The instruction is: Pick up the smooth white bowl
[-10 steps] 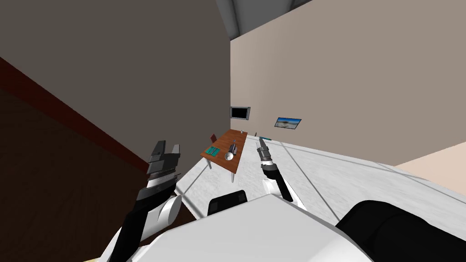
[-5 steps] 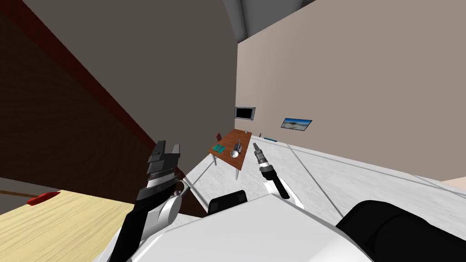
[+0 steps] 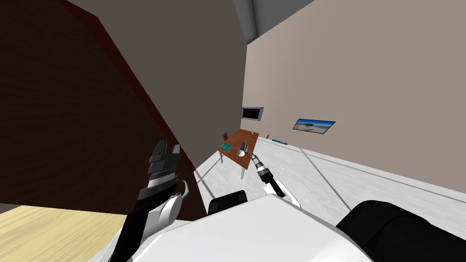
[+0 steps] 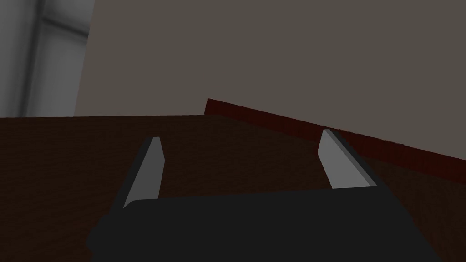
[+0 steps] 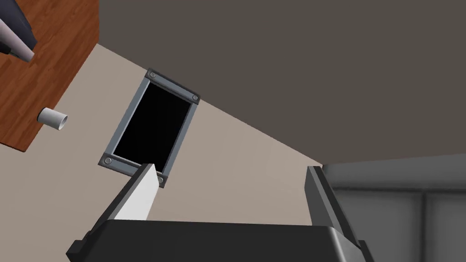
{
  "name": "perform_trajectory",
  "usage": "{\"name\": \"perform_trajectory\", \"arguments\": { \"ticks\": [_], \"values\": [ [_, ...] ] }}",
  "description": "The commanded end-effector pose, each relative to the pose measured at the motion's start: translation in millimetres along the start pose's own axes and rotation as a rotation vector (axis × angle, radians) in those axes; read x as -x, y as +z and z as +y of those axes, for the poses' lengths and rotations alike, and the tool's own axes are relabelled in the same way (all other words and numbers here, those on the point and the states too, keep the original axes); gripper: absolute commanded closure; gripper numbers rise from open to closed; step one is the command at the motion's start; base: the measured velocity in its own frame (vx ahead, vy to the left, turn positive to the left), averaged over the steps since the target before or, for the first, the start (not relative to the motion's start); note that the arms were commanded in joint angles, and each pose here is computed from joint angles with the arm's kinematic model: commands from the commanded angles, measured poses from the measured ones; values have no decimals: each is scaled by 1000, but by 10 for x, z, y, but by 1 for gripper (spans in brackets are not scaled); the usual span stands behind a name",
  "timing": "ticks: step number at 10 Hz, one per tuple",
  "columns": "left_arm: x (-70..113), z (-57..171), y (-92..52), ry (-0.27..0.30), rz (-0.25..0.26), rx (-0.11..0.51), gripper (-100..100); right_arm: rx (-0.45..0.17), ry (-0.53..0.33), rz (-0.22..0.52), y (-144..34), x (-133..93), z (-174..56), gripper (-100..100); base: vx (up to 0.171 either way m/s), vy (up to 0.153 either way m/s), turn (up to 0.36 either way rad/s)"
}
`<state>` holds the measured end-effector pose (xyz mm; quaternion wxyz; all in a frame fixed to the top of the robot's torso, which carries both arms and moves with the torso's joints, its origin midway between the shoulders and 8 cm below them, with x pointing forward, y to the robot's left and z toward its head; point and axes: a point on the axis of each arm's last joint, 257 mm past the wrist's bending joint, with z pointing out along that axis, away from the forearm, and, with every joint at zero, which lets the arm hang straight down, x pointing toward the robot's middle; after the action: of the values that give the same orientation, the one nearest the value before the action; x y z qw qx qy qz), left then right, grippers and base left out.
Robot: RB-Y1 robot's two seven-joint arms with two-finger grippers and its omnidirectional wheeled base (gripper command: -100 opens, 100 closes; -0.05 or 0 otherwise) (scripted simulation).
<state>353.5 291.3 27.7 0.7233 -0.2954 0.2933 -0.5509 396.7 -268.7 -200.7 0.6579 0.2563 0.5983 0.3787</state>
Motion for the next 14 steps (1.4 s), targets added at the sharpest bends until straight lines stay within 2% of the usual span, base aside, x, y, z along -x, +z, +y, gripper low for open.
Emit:
{"name": "perform_trajectory", "arguments": {
  "ticks": [1,2,4,5,6,7,8,9,10,11,12,14],
  "values": [
    [0,0,0,0,0,0,0,-65,-75,78,-38,-242,-270,-100,-48,160,362],
    [0,0,0,0,0,0,0,-91,-74,89,-81,-290,-395,-100,-26,120,121],
    [0,0,0,0,0,0,0,-171,-177,194,-219,-573,-792,-100,-8,107,268],
    [0,0,0,0,0,0,0,-196,-178,206,-278,-614,-913,-100,18,78,159],
    [1,0,0,0,0,0,0,-235,-234,260,-374,-734,-1115,-100,44,69,239],
    [1,0,0,0,0,0,0,-250,-234,267,-413,-756,-1185,-100,36,47,130],
    [1,0,-1,0,0,0,0,-282,-294,319,-511,-851,-1366,-100,39,65,284],
    [1,0,0,0,0,0,0,-303,-294,330,-573,-877,-1461,-100,28,51,123],
    [1,1,-1,0,0,0,0,-333,-356,382,-680,-951,-1638,-100,29,63,276],
    [1,0,0,0,0,0,0,-356,-357,394,-756,-975,-1742,-100,38,40,103],
    [1,1,-1,0,0,0,0,-391,-421,449,-895,-1031,-1943,-100,49,49,243],
    [2,1,-1,1,0,0,0,-409,-422,459,-960,-1045,-2021,-100,38,18,43]
  ]
}}
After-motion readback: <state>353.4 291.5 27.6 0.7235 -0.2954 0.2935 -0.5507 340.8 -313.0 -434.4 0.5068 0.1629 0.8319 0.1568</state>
